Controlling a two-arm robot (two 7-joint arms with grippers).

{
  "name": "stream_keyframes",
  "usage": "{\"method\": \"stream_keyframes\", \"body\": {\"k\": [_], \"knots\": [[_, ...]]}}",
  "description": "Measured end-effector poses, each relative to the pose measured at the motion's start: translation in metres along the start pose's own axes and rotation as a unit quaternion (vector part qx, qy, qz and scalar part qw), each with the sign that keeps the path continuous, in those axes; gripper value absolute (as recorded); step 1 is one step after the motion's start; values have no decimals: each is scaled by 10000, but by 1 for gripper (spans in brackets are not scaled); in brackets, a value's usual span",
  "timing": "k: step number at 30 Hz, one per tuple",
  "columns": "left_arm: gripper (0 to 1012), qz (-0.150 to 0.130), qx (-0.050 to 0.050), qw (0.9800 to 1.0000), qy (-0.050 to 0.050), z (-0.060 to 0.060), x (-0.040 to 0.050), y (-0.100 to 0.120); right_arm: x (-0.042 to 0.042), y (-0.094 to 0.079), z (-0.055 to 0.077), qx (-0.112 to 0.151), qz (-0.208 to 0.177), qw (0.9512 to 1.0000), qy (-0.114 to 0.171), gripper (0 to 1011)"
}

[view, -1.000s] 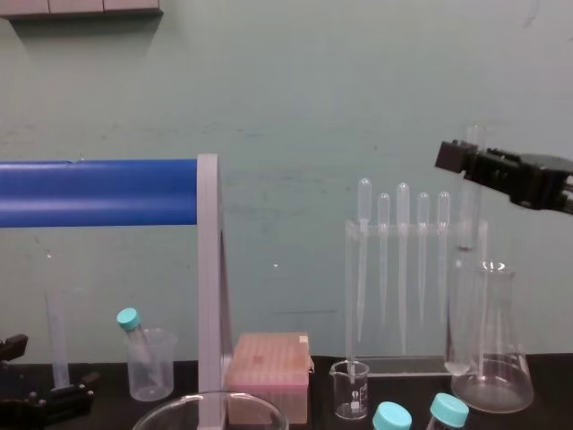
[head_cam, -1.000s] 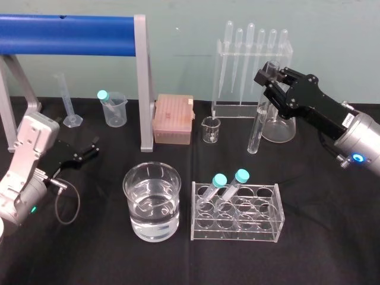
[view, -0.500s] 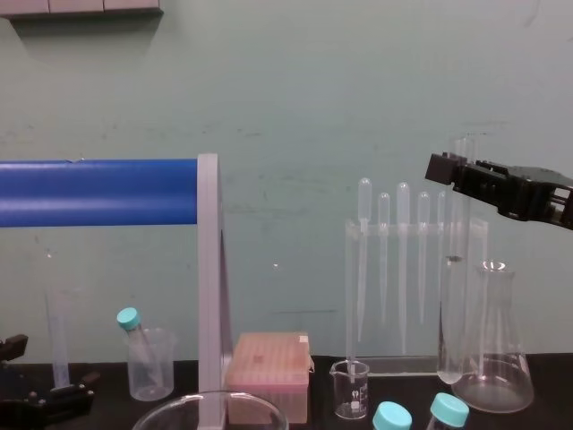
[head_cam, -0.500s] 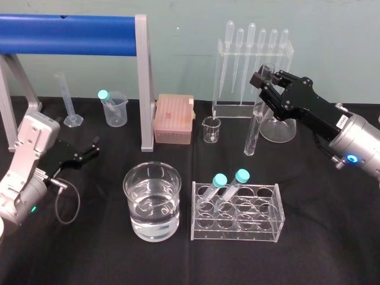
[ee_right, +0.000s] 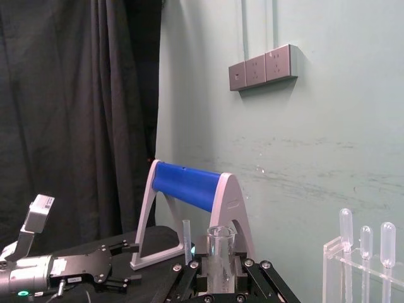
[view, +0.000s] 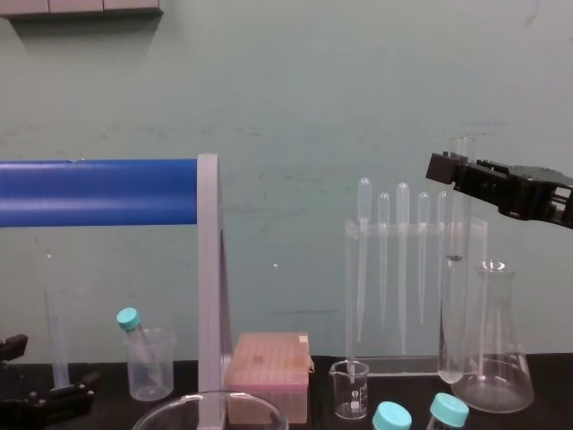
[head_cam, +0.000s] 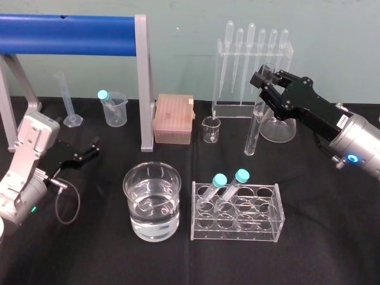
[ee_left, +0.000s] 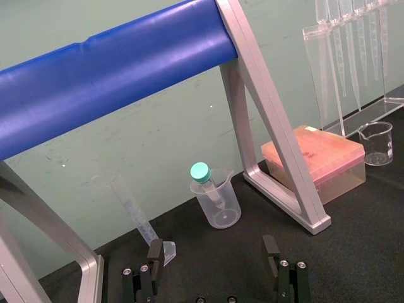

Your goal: Hold the test tube with one hand and immerse one end into the beaker, then return it to the test tube rack.

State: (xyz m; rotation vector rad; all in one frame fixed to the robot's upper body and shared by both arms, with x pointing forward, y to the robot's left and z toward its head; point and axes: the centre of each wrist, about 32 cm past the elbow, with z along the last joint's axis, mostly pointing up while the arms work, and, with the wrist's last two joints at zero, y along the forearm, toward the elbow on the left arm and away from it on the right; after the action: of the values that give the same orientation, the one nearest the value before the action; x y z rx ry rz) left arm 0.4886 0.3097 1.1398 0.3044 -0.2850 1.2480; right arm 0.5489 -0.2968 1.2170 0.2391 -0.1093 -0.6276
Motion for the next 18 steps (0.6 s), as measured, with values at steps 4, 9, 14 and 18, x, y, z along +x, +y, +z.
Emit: {"method": "stream_keyframes", "body": {"k": [4, 9, 14, 18], "knots": [[1000, 0, 0, 10000, 0, 0, 0, 0, 0, 0, 2, 2, 1, 10000, 1, 226], [1000, 0, 0, 10000, 0, 0, 0, 0, 0, 0, 2, 2, 2, 10000, 1, 226], [1000, 0, 0, 10000, 0, 0, 0, 0, 0, 0, 2, 2, 4, 10000, 0, 226], [1000, 0, 0, 10000, 0, 0, 0, 0, 0, 0, 2, 2, 5, 10000, 1, 226]]}}
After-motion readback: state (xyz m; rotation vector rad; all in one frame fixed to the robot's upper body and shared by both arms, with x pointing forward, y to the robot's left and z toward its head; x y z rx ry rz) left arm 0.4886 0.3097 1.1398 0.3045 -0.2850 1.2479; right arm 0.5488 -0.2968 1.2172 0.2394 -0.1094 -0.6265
